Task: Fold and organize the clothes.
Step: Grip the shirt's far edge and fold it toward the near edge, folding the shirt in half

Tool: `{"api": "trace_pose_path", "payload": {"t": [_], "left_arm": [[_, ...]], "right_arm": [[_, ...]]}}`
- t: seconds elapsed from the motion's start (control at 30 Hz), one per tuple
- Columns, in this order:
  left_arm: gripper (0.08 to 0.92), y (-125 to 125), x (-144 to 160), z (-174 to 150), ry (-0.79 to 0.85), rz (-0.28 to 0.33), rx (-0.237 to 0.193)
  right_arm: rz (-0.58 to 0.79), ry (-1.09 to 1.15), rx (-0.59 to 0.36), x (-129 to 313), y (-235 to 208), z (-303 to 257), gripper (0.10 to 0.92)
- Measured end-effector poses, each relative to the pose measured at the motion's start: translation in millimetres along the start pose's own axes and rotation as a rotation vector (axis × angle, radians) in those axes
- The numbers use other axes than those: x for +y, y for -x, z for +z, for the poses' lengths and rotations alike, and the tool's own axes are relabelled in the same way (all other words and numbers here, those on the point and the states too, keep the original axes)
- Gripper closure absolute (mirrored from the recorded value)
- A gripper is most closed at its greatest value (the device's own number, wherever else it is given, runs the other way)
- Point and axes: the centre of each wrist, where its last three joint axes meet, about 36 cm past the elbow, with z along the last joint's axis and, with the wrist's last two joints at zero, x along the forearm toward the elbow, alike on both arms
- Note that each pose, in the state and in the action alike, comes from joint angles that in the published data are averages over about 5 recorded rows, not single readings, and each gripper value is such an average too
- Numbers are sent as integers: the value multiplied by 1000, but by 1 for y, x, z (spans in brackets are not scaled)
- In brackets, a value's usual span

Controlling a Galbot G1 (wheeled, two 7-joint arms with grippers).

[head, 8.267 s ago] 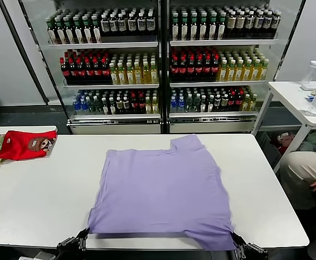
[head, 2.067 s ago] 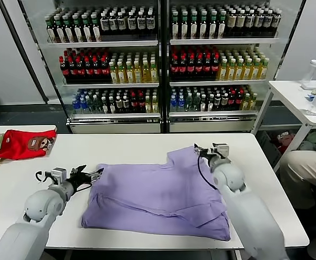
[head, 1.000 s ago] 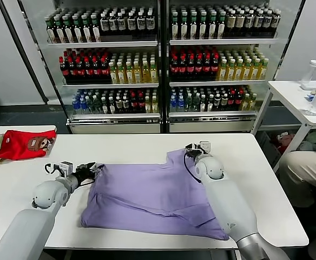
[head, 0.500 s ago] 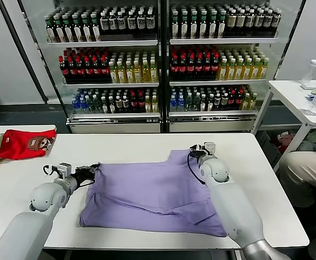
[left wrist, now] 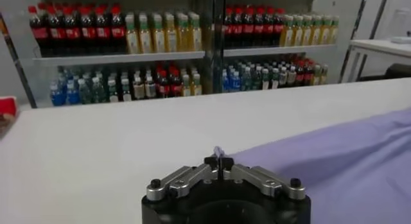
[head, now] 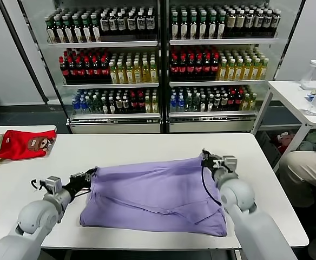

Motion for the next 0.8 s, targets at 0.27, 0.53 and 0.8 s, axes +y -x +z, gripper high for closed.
{"api": "trace_pose_path", "payload": {"t": [0.27,0.53,0.8], "left_arm": [[914,-21,-8,15,-10,1,-12],[914,-38,-16,25,-11,3,1],[914,-48,-22,30,-18,13,26]], "right_arm": [[-17,-3,14,6,-42,17,905],[-14,-14,38,5,-59,28,905],[-10,-20,50,4,-71,33,905]]}}
